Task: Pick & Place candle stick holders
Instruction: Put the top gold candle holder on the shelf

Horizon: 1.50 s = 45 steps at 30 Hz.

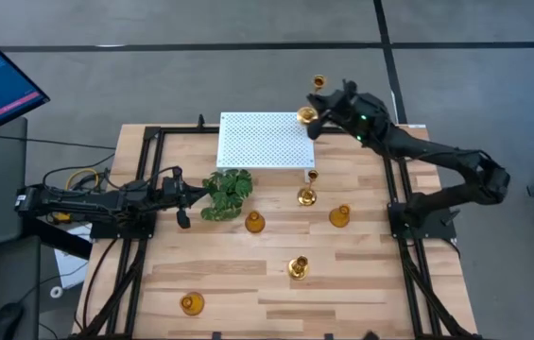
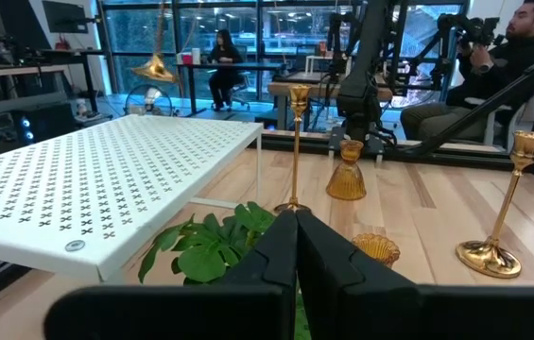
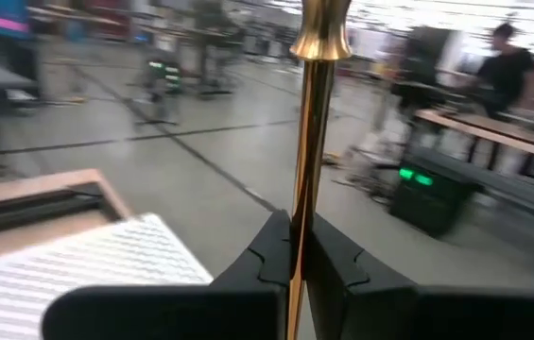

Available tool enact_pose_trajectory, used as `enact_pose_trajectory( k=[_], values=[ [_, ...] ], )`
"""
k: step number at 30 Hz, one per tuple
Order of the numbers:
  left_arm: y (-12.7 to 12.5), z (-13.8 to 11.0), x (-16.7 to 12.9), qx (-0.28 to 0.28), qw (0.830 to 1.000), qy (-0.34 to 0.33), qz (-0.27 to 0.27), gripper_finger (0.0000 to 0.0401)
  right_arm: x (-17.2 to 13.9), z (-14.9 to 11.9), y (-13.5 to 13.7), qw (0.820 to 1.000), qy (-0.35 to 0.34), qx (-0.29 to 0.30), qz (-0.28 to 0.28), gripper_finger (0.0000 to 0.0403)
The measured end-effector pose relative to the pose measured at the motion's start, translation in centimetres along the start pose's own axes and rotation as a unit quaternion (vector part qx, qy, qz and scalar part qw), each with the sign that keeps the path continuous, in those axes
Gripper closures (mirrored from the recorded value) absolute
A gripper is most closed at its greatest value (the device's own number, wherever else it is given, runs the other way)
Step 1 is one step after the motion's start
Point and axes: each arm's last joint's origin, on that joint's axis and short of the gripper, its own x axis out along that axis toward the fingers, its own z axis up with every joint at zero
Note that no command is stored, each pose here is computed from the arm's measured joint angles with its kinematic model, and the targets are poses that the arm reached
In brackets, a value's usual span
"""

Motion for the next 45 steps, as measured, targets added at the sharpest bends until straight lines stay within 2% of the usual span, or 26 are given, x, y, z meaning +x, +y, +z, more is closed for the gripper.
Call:
enact_pose_trajectory(
  k=[7,14,22,28,38,45],
  values=[
    [0.0,0.0,0.0,0.0,1.0,0.001,0.0,0.0395,4.2,0.0,1.1,0.998,0.01,0.001,0.062,0.0399],
    [0.0,0.0,0.0,0.0,1.0,0.001,0.0,0.0395,6.4,-0.4,1.9,0.992,0.013,0.013,0.122,0.0399],
    [0.0,0.0,0.0,0.0,1.0,0.001,0.0,0.0395,6.9,-0.5,1.5,0.993,0.02,0.021,0.117,0.0399],
    [0.0,0.0,0.0,0.0,1.0,0.001,0.0,0.0395,7.0,-0.9,0.5,0.988,0.035,0.053,0.143,0.0399],
    [0.0,0.0,0.0,0.0,1.0,0.001,0.0,0.0395,7.2,-1.7,-1.2,0.989,0.062,0.062,0.121,0.0399],
    [0.0,0.0,0.0,0.0,1.0,0.001,0.0,0.0395,7.2,-1.8,-1.5,0.987,0.066,0.073,0.123,0.0399]
  ],
)
